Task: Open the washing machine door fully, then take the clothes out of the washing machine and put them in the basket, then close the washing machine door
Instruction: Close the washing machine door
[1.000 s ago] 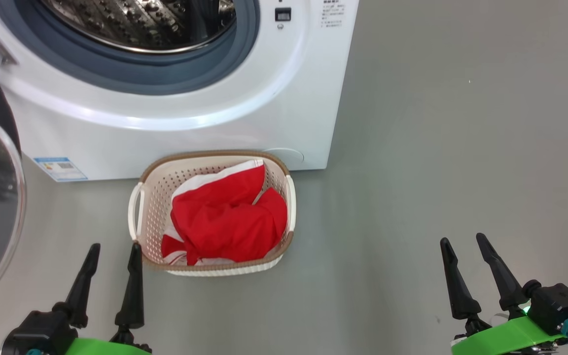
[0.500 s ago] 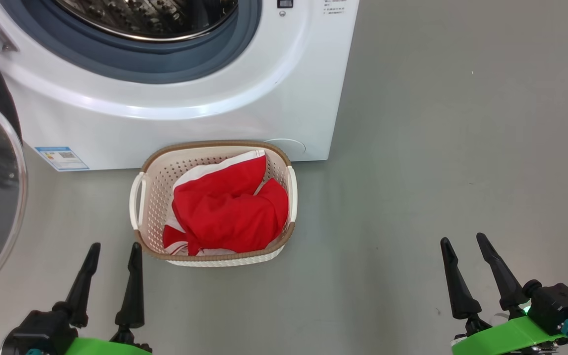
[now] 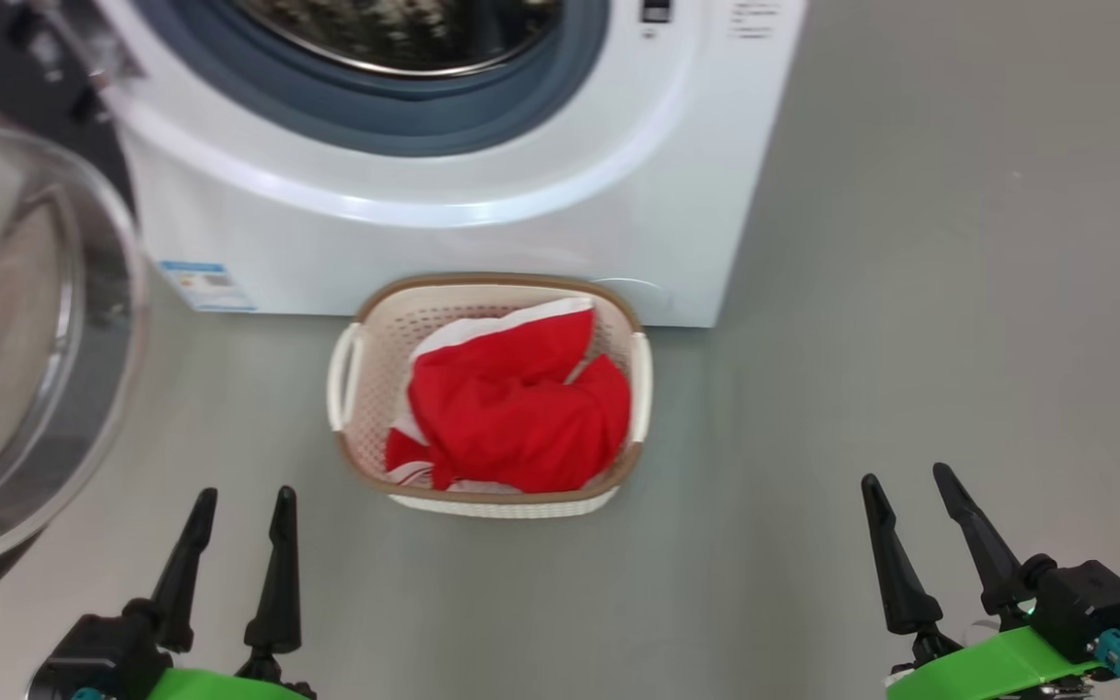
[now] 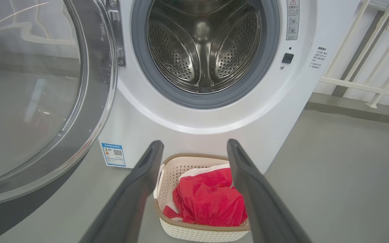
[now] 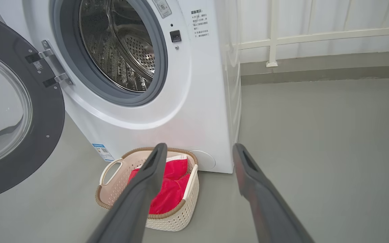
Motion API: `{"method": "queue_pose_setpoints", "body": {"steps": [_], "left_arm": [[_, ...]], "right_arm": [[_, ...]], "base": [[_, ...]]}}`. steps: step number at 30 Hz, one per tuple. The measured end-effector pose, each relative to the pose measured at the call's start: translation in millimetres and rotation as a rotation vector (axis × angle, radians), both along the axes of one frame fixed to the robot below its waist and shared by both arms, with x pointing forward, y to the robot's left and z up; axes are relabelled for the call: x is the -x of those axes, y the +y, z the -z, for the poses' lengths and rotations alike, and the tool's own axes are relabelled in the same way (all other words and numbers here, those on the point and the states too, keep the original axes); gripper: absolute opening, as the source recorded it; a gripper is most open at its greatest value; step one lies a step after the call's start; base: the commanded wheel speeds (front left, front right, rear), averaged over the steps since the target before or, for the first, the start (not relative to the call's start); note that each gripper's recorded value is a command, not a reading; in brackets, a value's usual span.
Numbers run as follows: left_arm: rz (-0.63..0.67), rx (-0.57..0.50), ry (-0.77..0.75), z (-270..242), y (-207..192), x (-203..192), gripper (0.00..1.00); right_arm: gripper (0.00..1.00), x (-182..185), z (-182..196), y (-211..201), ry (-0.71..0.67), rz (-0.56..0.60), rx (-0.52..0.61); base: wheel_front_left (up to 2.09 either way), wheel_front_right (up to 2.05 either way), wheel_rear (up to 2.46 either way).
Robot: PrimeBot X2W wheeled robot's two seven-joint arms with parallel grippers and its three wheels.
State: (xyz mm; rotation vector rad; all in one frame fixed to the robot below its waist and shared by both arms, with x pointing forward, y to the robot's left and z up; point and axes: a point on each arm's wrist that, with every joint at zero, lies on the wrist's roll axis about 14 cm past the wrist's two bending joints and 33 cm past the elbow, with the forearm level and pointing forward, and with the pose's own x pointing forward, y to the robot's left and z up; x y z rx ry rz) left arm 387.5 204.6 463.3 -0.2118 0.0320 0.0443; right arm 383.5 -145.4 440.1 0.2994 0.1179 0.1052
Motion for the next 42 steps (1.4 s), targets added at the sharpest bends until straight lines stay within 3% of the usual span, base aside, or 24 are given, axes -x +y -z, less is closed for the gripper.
{"method": "queue_pose_setpoints", "body": {"steps": [17, 31, 42], "left_arm": [[-0.255, 0.069, 0.011, -1.8, 66.9, 70.5, 1.0], [-0.521, 0.118, 0.0, -4.5, 112.6, 151.9, 1.0], [-0.599, 0.144, 0.003, -2.5, 121.3, 173.0, 1.0]], "right_arm": [[1.0, -21.7, 3.4, 94.0, -0.011, -0.296, -0.003], [1.0, -4.9, 4.6, 185.8, -0.013, -0.608, -0.002], [1.0, 0.5, 1.4, 213.6, -0.022, -0.702, -0.012]], "base": [[0.0, 0.0, 0.0], [0.0, 0.0, 0.0], [-0.02, -0.02, -0.02]]}}
